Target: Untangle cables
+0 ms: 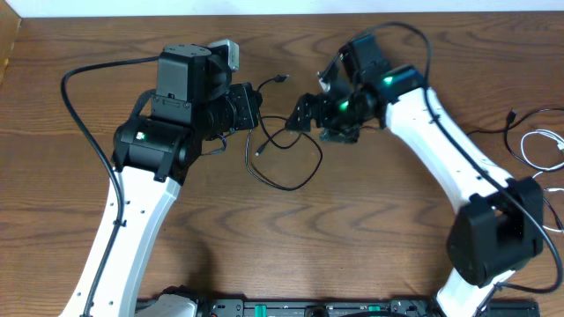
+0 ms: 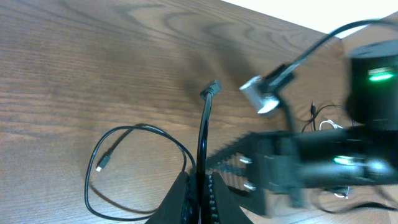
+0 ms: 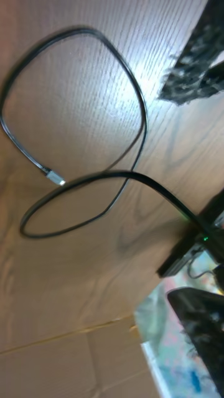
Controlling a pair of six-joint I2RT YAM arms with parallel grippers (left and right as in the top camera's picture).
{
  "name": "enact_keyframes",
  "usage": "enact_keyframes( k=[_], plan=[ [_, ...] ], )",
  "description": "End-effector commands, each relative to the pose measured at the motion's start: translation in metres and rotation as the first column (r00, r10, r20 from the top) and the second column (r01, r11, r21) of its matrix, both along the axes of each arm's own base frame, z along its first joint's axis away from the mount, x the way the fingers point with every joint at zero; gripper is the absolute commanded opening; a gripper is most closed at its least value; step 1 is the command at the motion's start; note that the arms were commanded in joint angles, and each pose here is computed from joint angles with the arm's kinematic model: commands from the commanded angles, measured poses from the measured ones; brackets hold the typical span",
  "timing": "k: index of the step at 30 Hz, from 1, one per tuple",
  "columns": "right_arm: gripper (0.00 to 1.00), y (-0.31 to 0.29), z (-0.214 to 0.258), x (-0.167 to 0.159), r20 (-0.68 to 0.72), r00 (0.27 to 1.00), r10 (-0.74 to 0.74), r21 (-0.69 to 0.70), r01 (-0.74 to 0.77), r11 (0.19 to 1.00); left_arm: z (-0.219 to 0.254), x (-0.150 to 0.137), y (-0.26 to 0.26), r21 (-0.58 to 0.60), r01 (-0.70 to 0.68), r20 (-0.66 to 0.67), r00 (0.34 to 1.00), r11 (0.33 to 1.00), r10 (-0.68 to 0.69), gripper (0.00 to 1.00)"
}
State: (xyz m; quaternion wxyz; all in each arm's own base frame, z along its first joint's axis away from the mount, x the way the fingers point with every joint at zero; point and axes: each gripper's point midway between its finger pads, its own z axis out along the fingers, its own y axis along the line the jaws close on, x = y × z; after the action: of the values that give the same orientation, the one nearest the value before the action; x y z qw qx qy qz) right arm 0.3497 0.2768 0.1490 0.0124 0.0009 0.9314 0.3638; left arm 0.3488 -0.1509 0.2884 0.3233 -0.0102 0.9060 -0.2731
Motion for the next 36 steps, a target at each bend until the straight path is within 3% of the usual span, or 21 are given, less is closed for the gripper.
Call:
enact_keyframes(
  k=[1, 11, 17, 26, 32, 36],
  plan=[
    [0.84, 0.005, -0.02, -0.007, -0.127, 0.989, -0.075, 0.022, 0.078, 0.997, 0.011, -0.004, -0.002, -0.019, 0.012, 0.025, 1.0, 1.0, -0.011, 0.08],
    [0.61, 0.004, -0.063, -0.012, -0.221, 0.954, -0.201, 0.022, 0.211, 0.977, 0.011, -0.005, -0.002, -0.019, 0.012, 0.026, 1.0, 1.0, -0.011, 0.08],
    [0.47, 0.019, -0.061, -0.008, -0.202, 0.965, -0.168, 0.146, 0.199, 0.969, 0.011, -0.005, -0.002, -0.019, 0.012, 0.026, 1.0, 1.0, -0.011, 0.07],
    [0.01, 0.022, -0.057, -0.006, -0.148, 0.981, -0.126, 0.177, 0.152, 0.972, 0.009, -0.006, -0.001, -0.016, 0.011, 0.016, 1.0, 1.0, -0.011, 0.07],
    [0.01, 0.015, -0.066, 0.001, 0.173, 0.982, 0.07, 0.103, -0.089, 0.991, -0.003, -0.013, 0.006, 0.032, 0.006, -0.028, 1.0, 0.999, -0.005, 0.08],
    [0.01, -0.006, -0.083, 0.007, 0.287, 0.942, 0.174, -0.08, -0.157, 0.984, -0.022, -0.019, 0.025, 0.127, -0.057, -0.085, 0.994, 0.99, 0.068, 0.28]
  ],
)
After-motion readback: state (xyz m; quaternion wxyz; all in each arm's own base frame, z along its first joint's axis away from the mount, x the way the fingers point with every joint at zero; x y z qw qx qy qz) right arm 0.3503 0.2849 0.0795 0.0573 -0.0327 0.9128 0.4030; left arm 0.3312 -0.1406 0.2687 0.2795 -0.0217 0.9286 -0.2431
